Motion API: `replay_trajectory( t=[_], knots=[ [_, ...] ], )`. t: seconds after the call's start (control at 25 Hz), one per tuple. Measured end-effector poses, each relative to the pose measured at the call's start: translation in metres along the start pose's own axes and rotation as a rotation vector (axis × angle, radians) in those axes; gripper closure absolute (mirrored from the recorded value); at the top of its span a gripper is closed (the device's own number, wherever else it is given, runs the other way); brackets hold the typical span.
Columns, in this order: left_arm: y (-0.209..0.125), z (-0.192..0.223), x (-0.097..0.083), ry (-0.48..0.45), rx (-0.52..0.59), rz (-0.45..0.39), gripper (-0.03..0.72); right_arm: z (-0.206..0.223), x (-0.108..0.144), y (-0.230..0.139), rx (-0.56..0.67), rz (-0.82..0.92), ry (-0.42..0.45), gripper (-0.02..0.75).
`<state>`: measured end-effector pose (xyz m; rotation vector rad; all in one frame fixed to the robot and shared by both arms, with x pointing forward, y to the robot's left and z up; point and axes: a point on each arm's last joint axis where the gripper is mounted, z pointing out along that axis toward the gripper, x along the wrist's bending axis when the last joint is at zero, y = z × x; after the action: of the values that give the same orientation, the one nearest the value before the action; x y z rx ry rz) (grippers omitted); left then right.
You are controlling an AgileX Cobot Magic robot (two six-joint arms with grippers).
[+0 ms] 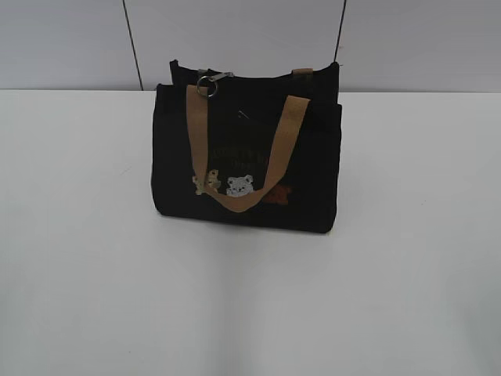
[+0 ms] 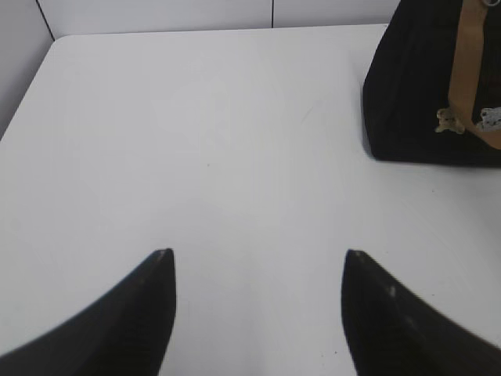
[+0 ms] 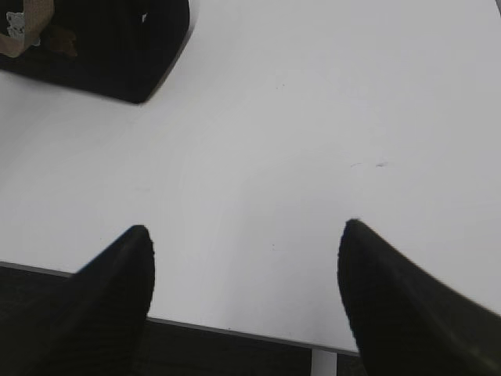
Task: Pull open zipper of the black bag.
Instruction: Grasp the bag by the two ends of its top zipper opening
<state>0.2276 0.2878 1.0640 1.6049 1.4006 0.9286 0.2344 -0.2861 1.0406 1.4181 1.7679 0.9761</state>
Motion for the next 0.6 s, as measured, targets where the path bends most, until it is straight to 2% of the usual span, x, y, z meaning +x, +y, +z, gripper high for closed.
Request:
replay_trajectory(
  t=[0.6],
  knots=[
    [0.0000, 0.0000, 0.0000, 0.000, 0.000, 0.000, 0.191, 0.0000, 0.0000, 0.0000, 0.000, 0.000, 0.000, 0.185]
  ],
)
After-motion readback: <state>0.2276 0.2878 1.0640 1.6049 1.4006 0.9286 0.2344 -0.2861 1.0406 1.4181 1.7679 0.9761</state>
